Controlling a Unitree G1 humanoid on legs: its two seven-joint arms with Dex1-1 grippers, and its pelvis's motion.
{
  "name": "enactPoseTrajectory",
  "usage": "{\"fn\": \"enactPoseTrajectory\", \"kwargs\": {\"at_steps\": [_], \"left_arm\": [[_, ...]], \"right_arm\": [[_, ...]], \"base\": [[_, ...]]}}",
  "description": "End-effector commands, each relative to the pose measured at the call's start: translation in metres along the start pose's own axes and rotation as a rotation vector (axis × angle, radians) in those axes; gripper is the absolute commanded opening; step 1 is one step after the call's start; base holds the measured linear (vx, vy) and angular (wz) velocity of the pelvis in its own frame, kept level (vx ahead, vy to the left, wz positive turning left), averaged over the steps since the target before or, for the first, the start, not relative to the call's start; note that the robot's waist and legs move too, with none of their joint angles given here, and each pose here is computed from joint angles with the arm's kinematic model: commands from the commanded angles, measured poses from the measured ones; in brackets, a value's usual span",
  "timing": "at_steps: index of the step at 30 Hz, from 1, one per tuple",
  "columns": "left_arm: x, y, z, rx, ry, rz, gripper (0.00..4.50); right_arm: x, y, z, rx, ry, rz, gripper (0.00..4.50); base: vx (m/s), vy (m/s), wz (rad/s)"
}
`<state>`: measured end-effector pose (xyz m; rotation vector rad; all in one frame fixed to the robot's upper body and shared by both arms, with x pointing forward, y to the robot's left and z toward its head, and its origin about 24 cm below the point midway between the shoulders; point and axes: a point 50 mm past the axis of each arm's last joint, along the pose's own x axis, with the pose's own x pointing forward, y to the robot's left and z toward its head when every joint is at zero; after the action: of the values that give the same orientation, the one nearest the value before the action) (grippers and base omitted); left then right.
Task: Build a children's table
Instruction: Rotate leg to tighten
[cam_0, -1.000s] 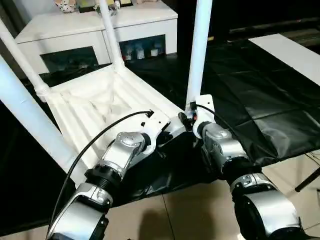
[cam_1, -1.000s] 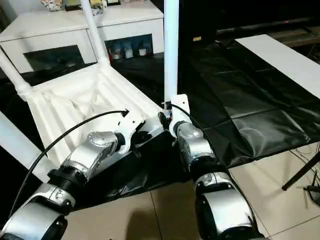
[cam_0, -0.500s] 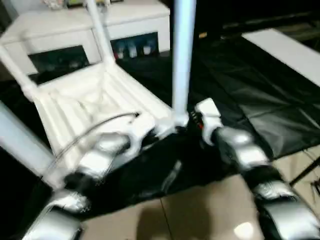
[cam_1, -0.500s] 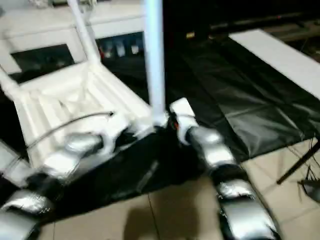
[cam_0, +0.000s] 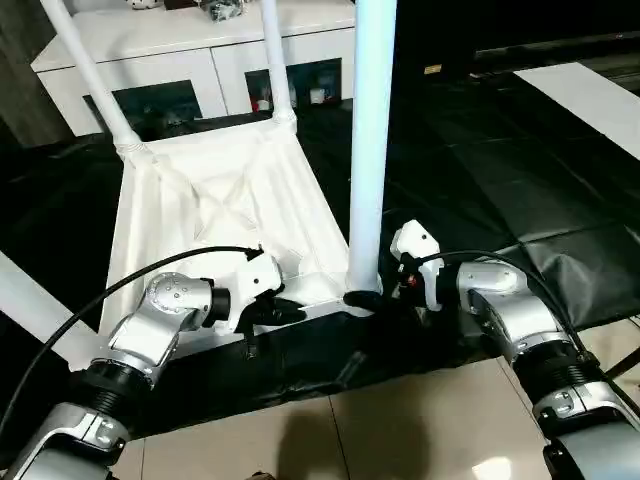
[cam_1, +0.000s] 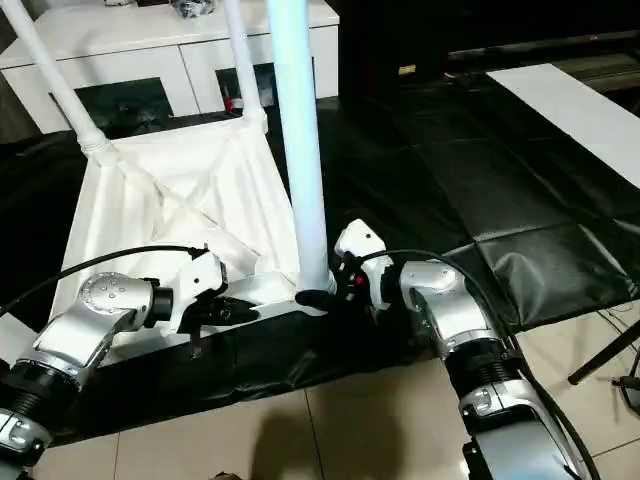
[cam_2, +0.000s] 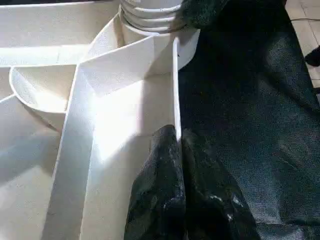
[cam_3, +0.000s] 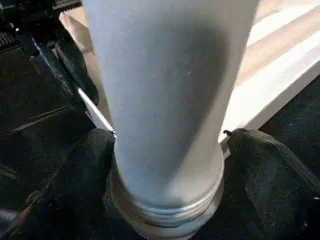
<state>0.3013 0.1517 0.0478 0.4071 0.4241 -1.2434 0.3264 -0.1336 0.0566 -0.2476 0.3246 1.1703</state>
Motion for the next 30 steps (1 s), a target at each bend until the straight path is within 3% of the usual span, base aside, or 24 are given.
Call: {"fn": "enactPoseTrajectory", "kwargs": {"at_steps": [1, 6, 18, 22, 27, 29, 30], "left_arm": [[0.004, -0.005, 0.003, 0.015, 0.000, -0.046, 0.00], [0.004, -0.004, 0.002, 0.009, 0.003, -0.038, 0.00], [0.005, -0.010, -0.002, -0.019, 0.000, -0.065, 0.00], [0.006, -0.013, -0.006, -0.048, 0.012, -0.083, 0.00], [0.016, -0.018, -0.015, -0.109, 0.094, -0.100, 0.00], [0.039, -0.012, -0.005, -0.182, 0.038, 0.012, 0.00], [0.042, -0.011, -0.004, -0.188, 0.034, 0.024, 0.00]], "right_arm": [[-0.001, 0.001, 0.001, -0.019, 0.013, 0.022, 3.97], [-0.002, -0.002, 0.000, 0.003, 0.020, 0.016, 3.97], [0.003, 0.002, -0.001, 0.067, -0.035, 0.029, 2.92], [0.007, 0.005, -0.002, 0.085, -0.047, 0.034, 2.78], [0.022, 0.004, -0.008, 0.148, -0.037, -0.104, 2.73], [0.041, 0.002, -0.010, 0.227, -0.029, -0.296, 2.73], [0.042, 0.002, -0.011, 0.236, -0.027, -0.314, 2.72]], "base": [[0.000, 0.000, 0.00], [0.000, 0.000, 0.00], [0.000, 0.000, 0.00], [0.000, 0.000, 0.00], [0.000, 0.000, 0.00], [0.000, 0.000, 0.00], [0.000, 0.000, 0.00]]}}
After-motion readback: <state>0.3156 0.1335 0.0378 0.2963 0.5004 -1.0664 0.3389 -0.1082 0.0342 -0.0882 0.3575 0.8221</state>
